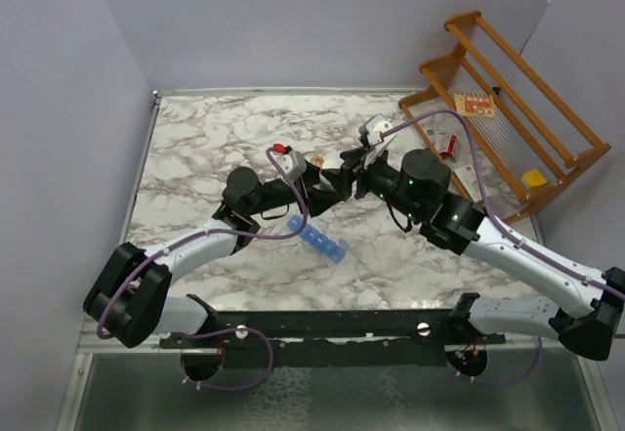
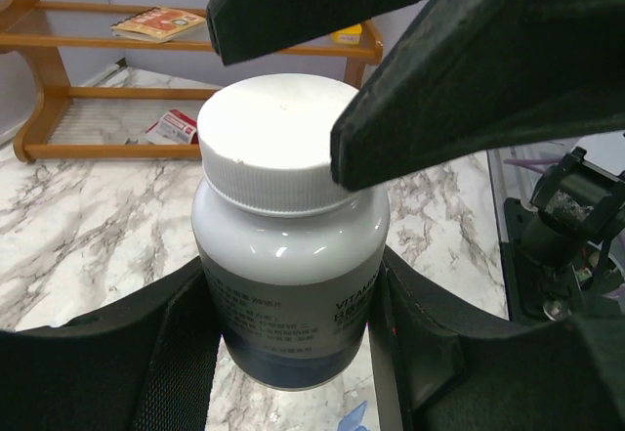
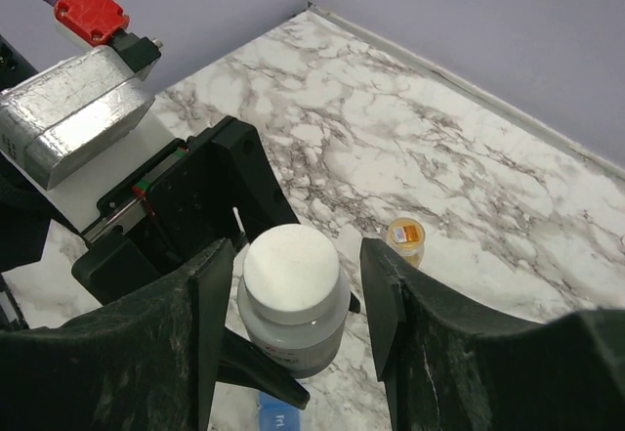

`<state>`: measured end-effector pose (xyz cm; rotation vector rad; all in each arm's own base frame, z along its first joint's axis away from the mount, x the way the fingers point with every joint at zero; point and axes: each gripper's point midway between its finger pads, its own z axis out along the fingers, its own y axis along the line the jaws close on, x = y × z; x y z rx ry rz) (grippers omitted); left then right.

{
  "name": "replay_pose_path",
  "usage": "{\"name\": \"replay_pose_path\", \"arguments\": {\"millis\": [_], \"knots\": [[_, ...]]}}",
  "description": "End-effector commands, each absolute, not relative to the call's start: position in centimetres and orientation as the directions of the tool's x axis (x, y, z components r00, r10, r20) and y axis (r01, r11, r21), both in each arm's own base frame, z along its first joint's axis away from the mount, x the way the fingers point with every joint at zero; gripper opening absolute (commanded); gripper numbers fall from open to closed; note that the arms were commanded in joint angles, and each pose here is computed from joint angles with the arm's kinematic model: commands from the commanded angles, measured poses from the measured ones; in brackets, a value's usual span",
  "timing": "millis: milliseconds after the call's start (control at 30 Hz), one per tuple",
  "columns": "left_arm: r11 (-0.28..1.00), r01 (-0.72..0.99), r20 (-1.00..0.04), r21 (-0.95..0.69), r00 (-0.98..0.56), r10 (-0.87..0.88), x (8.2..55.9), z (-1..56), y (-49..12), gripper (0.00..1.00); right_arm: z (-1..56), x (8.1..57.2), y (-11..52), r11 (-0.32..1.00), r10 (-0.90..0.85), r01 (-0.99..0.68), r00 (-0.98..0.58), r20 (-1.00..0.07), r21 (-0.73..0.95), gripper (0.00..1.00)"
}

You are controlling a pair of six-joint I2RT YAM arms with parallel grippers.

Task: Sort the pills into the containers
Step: Unscrew the lid of the pill bottle.

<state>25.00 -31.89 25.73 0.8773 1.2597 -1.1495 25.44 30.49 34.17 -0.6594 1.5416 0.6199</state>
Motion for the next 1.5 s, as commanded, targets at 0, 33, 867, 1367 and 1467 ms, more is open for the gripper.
{"name": "replay_pose_path", "arguments": {"millis": [0, 33, 867, 1367, 1467], "knots": [[0.262, 0.964, -0.981, -0.047, 0.005, -0.195, 25.1, 27.8, -31.7, 0.0, 33.6, 25.1, 31.4, 0.67, -0.04, -0.742, -0.072, -0.997, 0.027, 0.54], [0.262, 0.964, -0.981, -0.045, 0.007, -0.195, 25.1, 27.8, -31.7, 0.0, 33.5, 25.2, 31.4, 0.675, -0.039, -0.737, -0.074, -0.996, 0.028, 0.54], [0.252, 0.968, -0.98, -0.018, 0.032, -0.195, 24.3, 28.2, -31.5, 0.0, 33.0, 25.7, 31.4, 0.687, -0.096, -0.725, -0.034, -0.995, -0.041, 0.01], [-0.011, 0.996, -0.973, 0.087, 0.082, -0.215, 18.0, 30.3, -32.2, 0.0, 34.6, 18.1, 30.1, 0.389, -0.088, -0.901, 0.173, -0.981, -0.193, 0.01], [-0.085, 0.988, -0.968, 0.13, 0.108, -0.228, 15.9, 31.0, -32.5, 0.0, 35.1, 16.2, 30.4, 0.3, -0.059, -0.93, 0.206, -0.977, -0.214, 0.01]]}}
